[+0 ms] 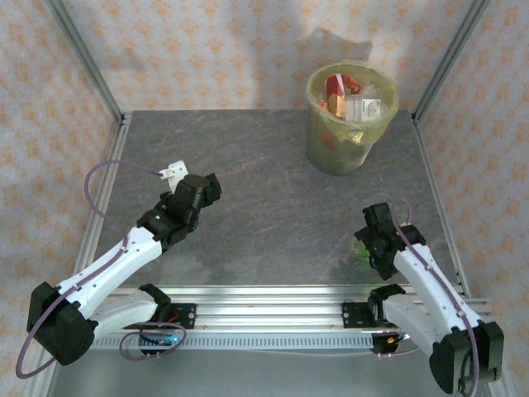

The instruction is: Put the plastic bottles in the bin

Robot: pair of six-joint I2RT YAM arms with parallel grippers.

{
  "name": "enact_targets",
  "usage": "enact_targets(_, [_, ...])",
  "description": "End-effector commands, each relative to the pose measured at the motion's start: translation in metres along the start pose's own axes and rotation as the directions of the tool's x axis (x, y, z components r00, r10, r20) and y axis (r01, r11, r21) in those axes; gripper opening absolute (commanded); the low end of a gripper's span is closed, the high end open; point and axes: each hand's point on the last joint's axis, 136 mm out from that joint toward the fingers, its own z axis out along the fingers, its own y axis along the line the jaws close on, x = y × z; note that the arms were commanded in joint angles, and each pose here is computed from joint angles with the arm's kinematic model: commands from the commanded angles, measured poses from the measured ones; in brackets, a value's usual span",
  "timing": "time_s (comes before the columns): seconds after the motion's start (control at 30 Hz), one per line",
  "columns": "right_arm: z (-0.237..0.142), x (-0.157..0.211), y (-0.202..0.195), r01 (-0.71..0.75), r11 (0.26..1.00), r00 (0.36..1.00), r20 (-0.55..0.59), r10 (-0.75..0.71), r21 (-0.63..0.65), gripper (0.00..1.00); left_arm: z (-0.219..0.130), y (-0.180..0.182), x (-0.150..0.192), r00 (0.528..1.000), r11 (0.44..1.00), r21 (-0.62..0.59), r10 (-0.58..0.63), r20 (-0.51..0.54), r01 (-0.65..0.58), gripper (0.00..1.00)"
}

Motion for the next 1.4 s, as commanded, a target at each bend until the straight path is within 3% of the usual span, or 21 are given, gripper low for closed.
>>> enact_targets(0.0, [-0.001, -0.02, 0.018, 0.004, 0.999, 0.995, 0.097, 0.0, -0.036, 0.99, -0.007, 0.0, -0.015, 0.999, 0.999, 0.009, -0.034, 0.04, 0.034, 1.0])
enact_targets(0.43, [0.016, -0.041, 0.053, 0.014, 0.994, 0.989, 0.151, 0.002, -0.105, 0.99, -0.008, 0.0, -0.014, 0.998, 0.999, 0.013, -0.052, 0.033, 0.051, 1.0])
enact_targets(0.83, [0.051, -0.026, 0.06, 0.11, 0.994, 0.993, 0.049, -0.109, -0.011, 0.99, -0.009, -0.001, -0.014, 0.997, 0.997, 0.021, -0.069, 0.029, 0.068, 1.0])
enact_targets(1.23, [0.051, -0.024, 0.076, 0.181, 0.983, 0.983, 0.02, -0.18, -0.043, 0.53, -0.007, -0.002, -0.014, 0.997, 0.997, 0.016, -0.076, 0.027, 0.076, 1.0])
enact_targets(1.37, [0.031, -0.027, 0.085, 0.237, 0.968, 0.971, 0.041, -0.234, -0.079, 0.44, -0.008, -0.003, -0.015, 0.997, 0.997, 0.018, -0.073, 0.022, 0.072, 1.0])
